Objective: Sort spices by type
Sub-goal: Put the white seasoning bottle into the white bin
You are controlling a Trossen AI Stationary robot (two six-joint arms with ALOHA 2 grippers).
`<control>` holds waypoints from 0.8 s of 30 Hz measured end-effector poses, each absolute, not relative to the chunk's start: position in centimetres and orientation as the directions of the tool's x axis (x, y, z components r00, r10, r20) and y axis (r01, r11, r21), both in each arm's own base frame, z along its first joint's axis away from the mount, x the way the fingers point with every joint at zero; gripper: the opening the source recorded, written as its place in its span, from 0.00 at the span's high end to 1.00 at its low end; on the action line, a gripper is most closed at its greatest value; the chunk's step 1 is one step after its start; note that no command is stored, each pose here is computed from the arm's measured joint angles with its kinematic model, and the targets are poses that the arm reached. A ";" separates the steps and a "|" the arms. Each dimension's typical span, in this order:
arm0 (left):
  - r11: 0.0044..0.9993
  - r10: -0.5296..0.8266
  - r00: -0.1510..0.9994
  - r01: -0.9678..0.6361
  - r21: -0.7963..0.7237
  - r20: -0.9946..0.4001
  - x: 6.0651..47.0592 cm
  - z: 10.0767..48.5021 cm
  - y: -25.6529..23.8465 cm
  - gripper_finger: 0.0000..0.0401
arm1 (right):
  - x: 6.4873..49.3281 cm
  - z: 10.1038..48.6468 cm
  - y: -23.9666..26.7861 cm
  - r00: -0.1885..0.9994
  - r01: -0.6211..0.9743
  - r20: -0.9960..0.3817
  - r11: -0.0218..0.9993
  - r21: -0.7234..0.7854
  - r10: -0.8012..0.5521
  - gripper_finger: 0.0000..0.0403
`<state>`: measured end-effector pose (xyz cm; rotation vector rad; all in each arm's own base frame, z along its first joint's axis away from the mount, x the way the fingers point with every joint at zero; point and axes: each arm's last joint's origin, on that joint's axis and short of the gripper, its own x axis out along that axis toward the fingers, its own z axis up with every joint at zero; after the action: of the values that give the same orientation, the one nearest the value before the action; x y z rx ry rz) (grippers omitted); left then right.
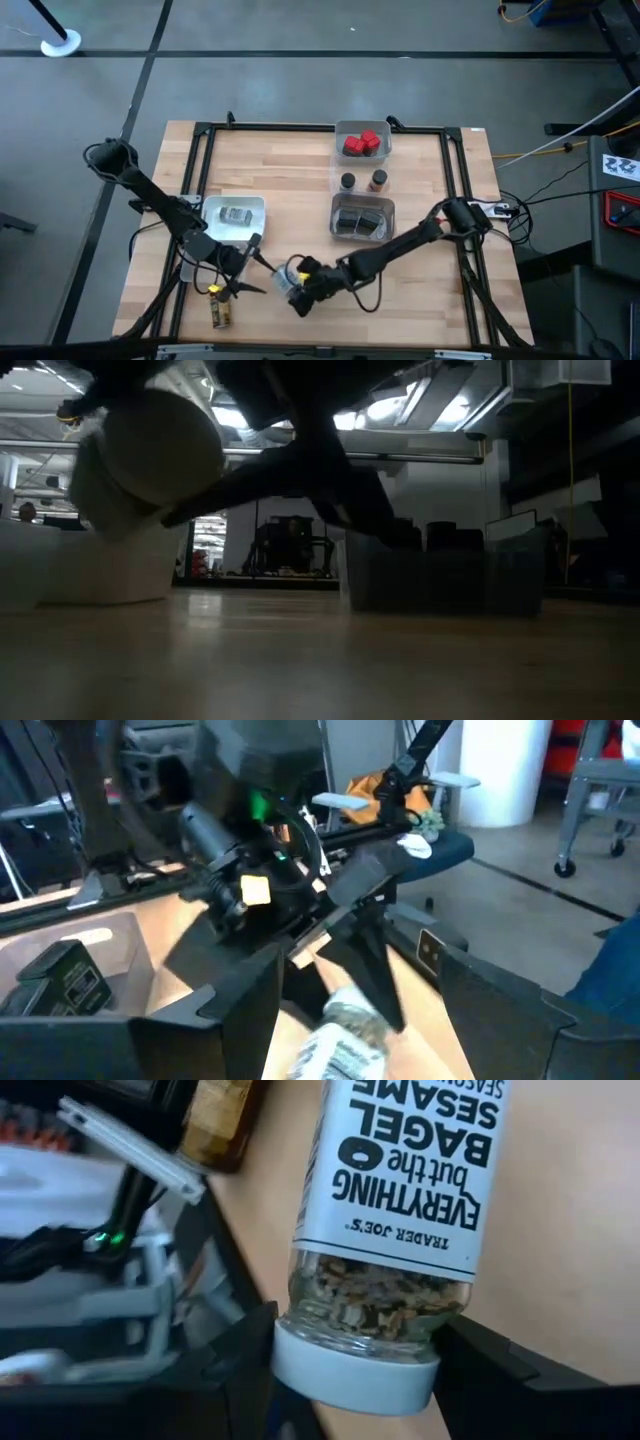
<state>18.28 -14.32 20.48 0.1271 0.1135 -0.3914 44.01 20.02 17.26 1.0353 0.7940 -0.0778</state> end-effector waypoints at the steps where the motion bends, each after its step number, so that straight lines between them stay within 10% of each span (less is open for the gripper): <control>1: 0.917 -0.371 0.919 0.385 0.104 -0.137 18.3 20.5 -14.3 0.38 | 44.2 17.3 19.7 0.715 0.407 -0.614 0.515 0.754 0.334 0.46; 24: 0.915 -0.311 0.892 0.374 0.149 -0.328 17.9 18.6 -13.9 0.38 | 46.7 19.4 16.1 0.735 0.409 -0.439 0.179 0.895 0.516 0.45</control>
<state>17.94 -13.86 18.56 0.2111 0.3043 -0.3583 46.71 16.07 19.42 1.4373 0.8130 0.0890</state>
